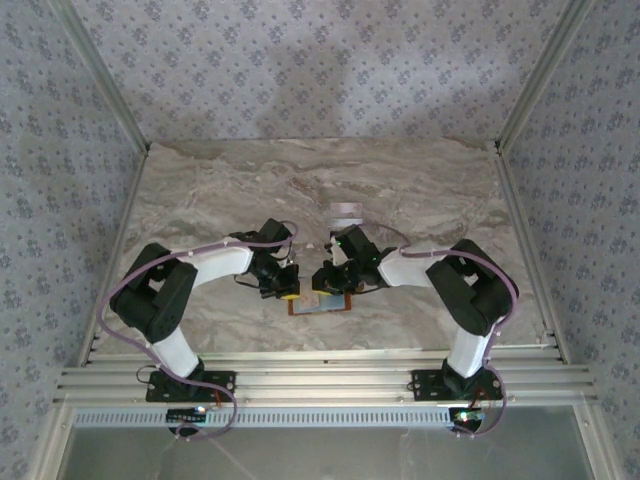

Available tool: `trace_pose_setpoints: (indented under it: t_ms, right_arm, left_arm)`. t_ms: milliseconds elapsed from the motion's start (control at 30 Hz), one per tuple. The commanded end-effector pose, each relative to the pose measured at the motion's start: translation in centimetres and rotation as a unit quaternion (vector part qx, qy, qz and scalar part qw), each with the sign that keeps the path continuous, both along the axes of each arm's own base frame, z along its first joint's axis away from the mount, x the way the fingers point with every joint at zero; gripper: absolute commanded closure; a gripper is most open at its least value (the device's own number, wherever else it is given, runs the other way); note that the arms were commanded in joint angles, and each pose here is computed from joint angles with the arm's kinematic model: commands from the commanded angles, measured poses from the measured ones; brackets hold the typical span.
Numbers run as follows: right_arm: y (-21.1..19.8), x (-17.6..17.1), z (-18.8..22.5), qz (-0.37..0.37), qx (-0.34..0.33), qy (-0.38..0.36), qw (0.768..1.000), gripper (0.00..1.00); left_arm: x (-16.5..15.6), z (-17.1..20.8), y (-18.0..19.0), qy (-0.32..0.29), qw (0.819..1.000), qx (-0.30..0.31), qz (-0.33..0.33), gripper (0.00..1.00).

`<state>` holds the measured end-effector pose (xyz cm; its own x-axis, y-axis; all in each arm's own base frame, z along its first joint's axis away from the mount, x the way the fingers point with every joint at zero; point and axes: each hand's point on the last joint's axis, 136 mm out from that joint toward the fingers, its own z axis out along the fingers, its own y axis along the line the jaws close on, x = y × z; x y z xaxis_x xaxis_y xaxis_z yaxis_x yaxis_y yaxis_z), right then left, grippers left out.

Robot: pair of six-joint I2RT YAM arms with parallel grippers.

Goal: Take the credit cards out of the card holder

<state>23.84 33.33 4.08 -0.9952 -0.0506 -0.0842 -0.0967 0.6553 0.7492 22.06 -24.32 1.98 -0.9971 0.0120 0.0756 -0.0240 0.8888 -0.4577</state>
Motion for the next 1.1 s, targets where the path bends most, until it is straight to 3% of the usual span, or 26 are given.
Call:
trace_pose_setpoints:
  t_ms: [0,233,600,1067]
  right_arm:
    - [0.0,-0.4,1.0,0.003,0.016,0.001,1.000,0.90]
    - [-1.6,-0.3,0.7,-0.017,0.007,0.004,1.000,0.87]
    - [-3.1,-0.4,0.3,-0.025,-0.014,0.004,1.000,0.93]
    - [-7.2,-0.8,1.3,-0.017,-0.099,-0.010,0.995,0.93]
  left_arm:
    - [-2.4,-4.8,4.2,0.036,0.993,0.114,-0.001,0.98]
    - [-2.4,-4.9,4.5,0.039,0.992,0.122,-0.001,0.98]
    - [-2.4,-4.7,4.6,0.039,0.992,0.124,0.000,0.98]
    - [-1.9,-3.8,6.1,0.034,0.991,0.128,0.010,0.98]
